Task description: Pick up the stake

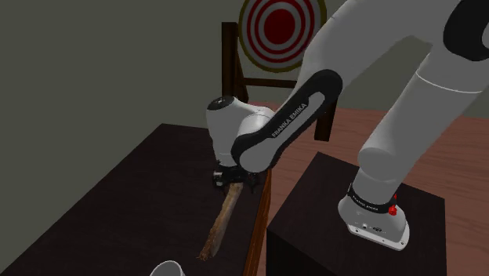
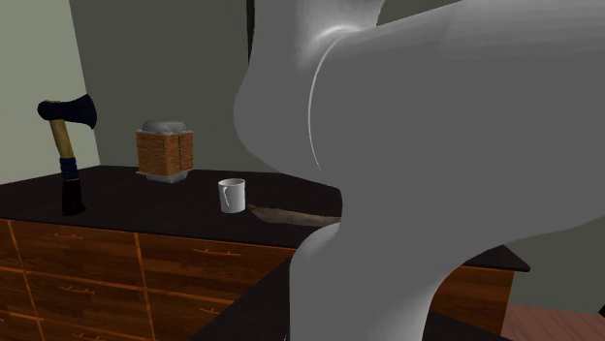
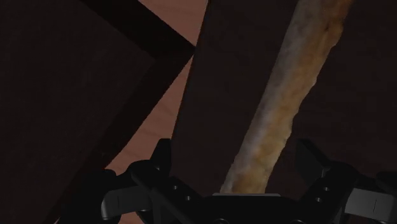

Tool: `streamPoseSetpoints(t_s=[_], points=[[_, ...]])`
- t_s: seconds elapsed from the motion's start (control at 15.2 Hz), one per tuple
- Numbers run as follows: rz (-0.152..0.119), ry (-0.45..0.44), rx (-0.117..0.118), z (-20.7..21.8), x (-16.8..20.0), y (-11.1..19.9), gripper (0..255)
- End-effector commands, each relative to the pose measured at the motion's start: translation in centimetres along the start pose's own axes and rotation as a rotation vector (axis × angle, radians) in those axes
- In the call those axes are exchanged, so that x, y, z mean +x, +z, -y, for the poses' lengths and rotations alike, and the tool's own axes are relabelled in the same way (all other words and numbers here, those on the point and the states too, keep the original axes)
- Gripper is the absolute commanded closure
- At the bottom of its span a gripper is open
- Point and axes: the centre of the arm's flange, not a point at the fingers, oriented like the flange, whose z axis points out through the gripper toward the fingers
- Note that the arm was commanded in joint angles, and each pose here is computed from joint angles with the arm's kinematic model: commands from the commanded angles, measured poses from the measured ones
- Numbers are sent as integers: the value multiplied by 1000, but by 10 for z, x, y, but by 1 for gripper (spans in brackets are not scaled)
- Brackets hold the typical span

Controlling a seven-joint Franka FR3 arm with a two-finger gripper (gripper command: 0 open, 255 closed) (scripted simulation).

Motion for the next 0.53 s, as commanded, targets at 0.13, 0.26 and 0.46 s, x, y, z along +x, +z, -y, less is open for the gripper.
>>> streamPoseSetpoints(t_s=[0.13, 0.26, 0.46], points=[[1, 116, -7, 37, -4, 38, 0], [1, 171, -12, 55, -5, 57, 0], [2, 201, -15, 66, -5, 73, 0]])
